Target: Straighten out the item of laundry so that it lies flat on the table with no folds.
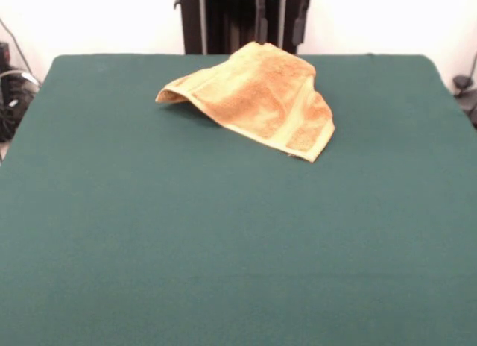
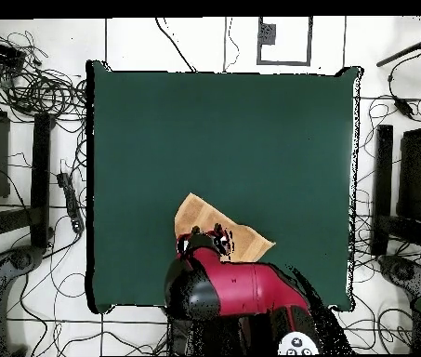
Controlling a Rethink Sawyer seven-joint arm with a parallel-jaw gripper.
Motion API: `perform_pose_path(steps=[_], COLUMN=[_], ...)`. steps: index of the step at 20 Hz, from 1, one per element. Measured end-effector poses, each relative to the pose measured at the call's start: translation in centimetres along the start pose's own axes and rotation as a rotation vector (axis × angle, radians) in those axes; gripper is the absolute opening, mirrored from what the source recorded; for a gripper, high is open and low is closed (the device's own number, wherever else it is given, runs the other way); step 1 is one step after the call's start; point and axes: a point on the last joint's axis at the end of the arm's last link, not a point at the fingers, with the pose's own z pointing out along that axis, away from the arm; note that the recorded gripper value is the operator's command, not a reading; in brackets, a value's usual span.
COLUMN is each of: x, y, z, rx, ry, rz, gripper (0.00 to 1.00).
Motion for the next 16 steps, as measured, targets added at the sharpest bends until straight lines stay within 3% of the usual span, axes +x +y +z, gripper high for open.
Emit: perform_pose_path(steps=[8,16], x=[-1.1,-1.2], y=[-0.4,-0.3], z=[0.1,1.8], rx=[0.007,-0.004], ry=[-0.019,0.0], rz=[0.003,0.001], gripper=[1.0,1.0])
